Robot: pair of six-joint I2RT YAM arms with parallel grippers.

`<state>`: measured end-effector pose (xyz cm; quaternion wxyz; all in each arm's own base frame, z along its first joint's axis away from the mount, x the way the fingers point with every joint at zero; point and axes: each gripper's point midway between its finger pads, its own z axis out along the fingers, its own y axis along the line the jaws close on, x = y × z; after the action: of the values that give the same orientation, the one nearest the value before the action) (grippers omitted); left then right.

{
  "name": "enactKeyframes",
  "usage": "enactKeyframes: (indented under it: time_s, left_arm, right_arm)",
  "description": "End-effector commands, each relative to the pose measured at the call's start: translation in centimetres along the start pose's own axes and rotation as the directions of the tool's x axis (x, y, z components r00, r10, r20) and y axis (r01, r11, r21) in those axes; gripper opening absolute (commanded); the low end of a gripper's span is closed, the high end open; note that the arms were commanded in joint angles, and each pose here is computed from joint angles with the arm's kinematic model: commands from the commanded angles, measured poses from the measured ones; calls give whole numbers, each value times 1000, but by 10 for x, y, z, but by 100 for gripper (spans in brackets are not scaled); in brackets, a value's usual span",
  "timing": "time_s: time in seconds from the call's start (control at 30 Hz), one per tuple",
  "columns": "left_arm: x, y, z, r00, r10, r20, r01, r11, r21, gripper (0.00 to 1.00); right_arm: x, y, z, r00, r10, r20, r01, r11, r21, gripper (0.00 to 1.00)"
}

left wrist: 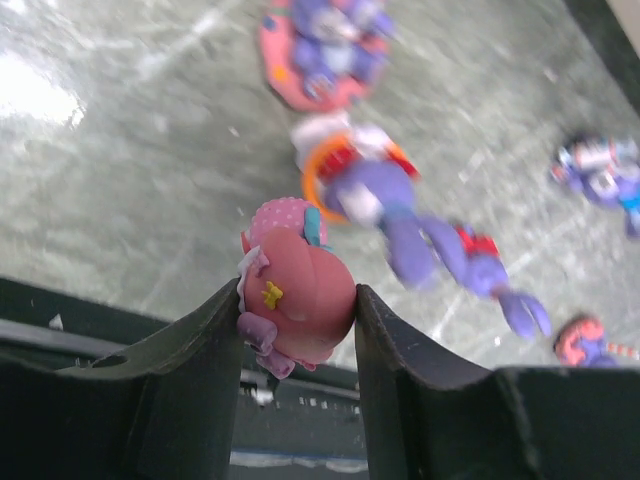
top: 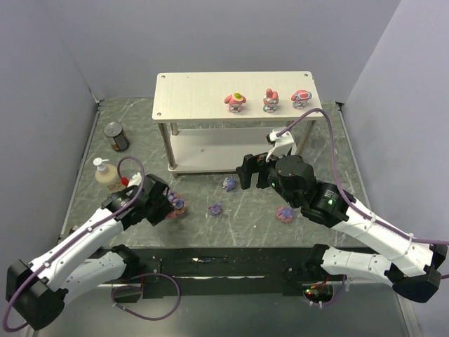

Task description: Place and organize the plastic toys onto the shelf

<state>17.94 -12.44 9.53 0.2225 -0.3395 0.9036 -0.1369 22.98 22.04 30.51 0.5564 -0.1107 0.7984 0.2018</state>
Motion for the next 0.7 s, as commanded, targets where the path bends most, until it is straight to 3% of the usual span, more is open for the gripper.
enactKeyframes:
  time_s: [0.0, 0.2, 0.37, 0.6, 0.67]
  left_arm:
    - [-7, -1, -27, 997, -13, 73, 15, 1000, -18, 1]
    - [9, -22, -43, 996, 72, 59, -72, 997, 7, 1]
    - [44, -51, -52, 974, 226, 33, -227, 974, 19, 1]
    - [89, -99, -48, 883, 465, 58, -466, 884, 16, 1]
    - [108, -120, -44, 857, 515, 30, -515, 851, 105, 1]
  right_arm:
    - [-5, 1, 4, 999, 26, 21, -26, 1000, 1, 100]
    - [-4, 2, 7, 1000, 23, 9, -23, 1000, 1, 100]
    - [1, 2, 9, 1000, 25, -5, -25, 1000, 3, 100]
    - [15, -8, 9, 998, 38, -46, -35, 998, 45, 100]
    - [16, -14, 4, 998, 52, -46, -49, 997, 64, 100]
